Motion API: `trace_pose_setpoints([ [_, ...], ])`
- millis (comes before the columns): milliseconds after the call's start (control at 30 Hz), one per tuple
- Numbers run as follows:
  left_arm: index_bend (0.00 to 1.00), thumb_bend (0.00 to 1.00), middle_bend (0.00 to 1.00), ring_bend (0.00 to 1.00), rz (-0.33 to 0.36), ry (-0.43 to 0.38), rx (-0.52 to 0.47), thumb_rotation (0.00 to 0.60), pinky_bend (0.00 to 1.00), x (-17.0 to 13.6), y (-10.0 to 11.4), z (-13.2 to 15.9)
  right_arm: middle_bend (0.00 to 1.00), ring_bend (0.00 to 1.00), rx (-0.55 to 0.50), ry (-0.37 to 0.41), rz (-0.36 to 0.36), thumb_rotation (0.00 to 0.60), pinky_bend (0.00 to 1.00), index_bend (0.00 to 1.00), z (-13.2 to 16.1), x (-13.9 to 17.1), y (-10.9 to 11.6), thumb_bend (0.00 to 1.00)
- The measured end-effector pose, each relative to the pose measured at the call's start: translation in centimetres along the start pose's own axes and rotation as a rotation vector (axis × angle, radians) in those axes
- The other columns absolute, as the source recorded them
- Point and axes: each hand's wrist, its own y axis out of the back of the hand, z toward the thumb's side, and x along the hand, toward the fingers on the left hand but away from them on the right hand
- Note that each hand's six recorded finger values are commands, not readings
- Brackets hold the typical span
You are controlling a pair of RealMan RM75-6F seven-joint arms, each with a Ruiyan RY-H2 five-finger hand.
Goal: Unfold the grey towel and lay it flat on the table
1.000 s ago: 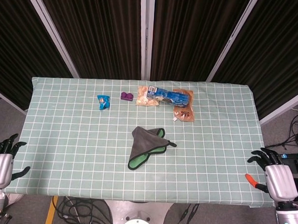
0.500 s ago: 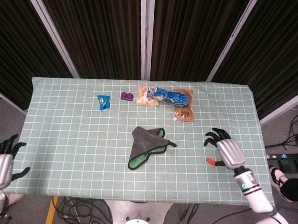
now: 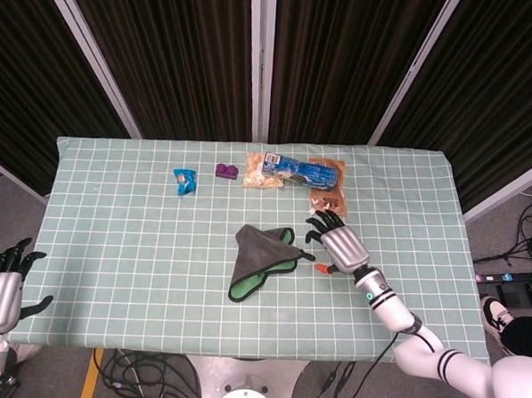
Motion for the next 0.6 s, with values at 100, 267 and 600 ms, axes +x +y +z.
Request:
trace_pose_setpoints([
  [100,0.34,0.15,0.22,0.18,-0.001,-0.003,-0.003,0.6,0.21,0.2,-0.1,0.1,0.13,0.0,0.015,0.028,-0.011,0.6,0.0,0.35,1.0,-1.2,-0.5,0.06],
  [267,0.34,0.15,0.22,0.18,0.002,-0.008,-0.01,0.6,0.21,0.5,0.0,0.2,0.13,0.0,0.033,0.069,-0.032,0.6,0.0,0.35,2.4,-2.8,-0.8,0.07],
  [600,0.34,0.15,0.22,0.18,0.005,-0.004,-0.013,0.6,0.21,0.6,-0.1,0.1,0.18,0.0,0.053,0.122,-0.029,0.6,0.0,0.51,4.2,-4.4,-1.4,0.3],
])
